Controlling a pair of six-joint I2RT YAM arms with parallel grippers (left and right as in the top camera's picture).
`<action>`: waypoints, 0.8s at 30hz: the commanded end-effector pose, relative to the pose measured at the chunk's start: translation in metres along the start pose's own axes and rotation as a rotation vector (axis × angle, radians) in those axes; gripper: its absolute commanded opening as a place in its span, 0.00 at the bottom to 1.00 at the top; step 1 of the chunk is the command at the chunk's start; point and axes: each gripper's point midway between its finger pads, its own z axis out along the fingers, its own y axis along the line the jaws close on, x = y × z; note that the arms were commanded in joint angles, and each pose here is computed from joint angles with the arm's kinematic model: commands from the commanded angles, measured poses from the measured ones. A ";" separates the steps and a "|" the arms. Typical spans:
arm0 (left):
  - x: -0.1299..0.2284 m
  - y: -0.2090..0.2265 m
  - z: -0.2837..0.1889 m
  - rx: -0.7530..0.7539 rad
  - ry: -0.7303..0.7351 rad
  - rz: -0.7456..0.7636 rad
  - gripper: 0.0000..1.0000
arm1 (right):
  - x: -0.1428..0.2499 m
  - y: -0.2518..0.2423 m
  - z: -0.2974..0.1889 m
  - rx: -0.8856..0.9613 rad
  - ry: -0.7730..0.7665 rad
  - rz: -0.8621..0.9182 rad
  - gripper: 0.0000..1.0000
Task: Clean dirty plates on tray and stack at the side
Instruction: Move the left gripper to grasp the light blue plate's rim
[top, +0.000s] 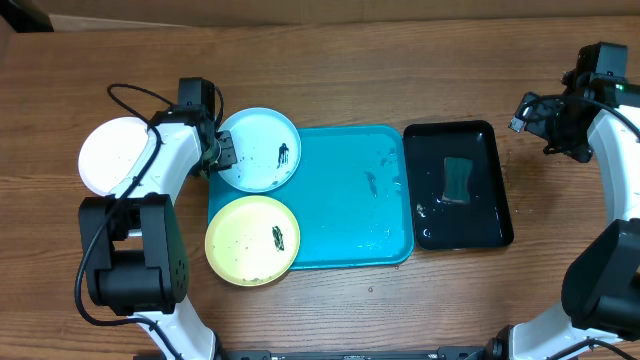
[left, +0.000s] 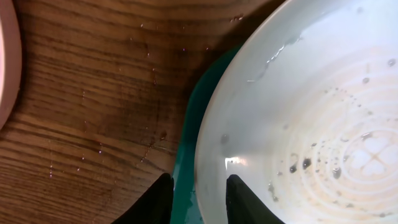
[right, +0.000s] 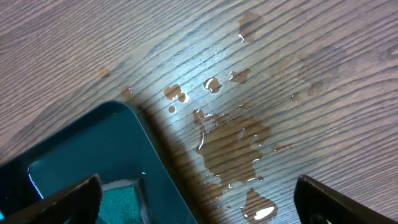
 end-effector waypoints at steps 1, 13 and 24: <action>0.008 0.000 0.007 -0.002 0.019 0.024 0.30 | -0.003 -0.001 -0.004 -0.001 -0.016 0.005 1.00; 0.013 -0.021 0.006 0.120 0.048 0.015 0.20 | -0.003 -0.001 -0.004 -0.001 -0.016 0.005 1.00; 0.025 -0.048 0.000 0.256 0.103 0.024 0.18 | -0.003 -0.001 -0.004 -0.001 -0.016 0.005 1.00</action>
